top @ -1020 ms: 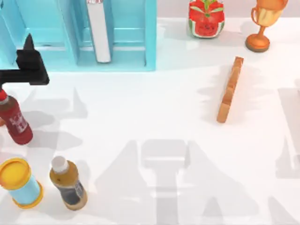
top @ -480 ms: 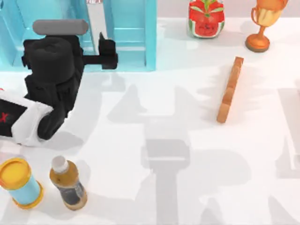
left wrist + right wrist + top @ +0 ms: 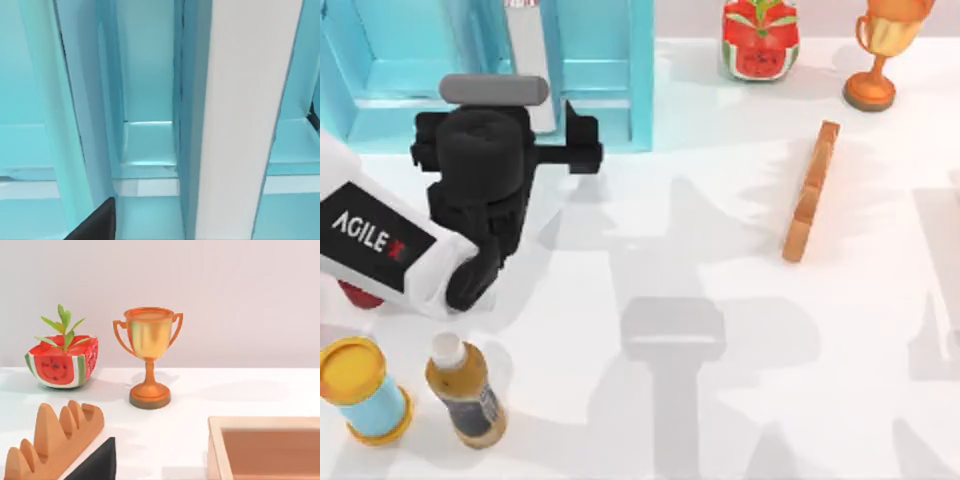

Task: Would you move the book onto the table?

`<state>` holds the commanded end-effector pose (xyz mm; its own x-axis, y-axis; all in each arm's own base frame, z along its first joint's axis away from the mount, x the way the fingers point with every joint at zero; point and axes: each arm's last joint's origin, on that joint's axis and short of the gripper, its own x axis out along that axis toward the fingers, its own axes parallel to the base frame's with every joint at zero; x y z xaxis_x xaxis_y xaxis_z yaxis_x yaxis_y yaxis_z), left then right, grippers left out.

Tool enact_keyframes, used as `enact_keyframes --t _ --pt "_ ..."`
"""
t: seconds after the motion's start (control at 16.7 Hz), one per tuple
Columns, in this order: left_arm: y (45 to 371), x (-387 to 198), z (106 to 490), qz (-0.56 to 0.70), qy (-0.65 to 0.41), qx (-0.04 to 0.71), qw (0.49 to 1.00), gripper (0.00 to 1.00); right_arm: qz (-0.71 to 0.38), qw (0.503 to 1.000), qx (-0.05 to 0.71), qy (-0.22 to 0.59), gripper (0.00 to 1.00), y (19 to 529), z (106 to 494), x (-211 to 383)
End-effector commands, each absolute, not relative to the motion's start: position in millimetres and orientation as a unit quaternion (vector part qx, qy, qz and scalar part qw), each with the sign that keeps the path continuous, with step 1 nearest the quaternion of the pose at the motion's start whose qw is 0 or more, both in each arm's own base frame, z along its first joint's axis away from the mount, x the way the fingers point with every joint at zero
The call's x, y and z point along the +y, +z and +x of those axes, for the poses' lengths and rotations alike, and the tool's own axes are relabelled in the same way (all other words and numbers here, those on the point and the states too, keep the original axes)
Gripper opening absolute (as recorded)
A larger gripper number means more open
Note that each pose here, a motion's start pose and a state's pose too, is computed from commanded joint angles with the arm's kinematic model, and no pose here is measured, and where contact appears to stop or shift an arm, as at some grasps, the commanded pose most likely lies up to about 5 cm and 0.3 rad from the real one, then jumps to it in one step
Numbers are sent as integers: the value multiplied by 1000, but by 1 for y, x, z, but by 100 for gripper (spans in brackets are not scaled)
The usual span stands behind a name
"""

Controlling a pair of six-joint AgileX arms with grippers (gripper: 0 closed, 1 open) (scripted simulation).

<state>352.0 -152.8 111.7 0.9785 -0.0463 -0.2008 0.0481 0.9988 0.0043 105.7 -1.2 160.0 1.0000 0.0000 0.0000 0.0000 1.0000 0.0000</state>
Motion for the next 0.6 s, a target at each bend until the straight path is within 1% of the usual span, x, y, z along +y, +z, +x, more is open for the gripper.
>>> enact_keyframes --t 0.18,0.3,0.6 --pt "111 -151 352 5 -22 103 994 100 0 1000 0 0 100 160 106 -1" --pt "115 -151 360 4 -23 100 995 100 0 1000 0 0 100 160 106 -1" --pt "111 -153 404 5 -24 100 995 100 0 1000 0 0 100 160 106 -1"
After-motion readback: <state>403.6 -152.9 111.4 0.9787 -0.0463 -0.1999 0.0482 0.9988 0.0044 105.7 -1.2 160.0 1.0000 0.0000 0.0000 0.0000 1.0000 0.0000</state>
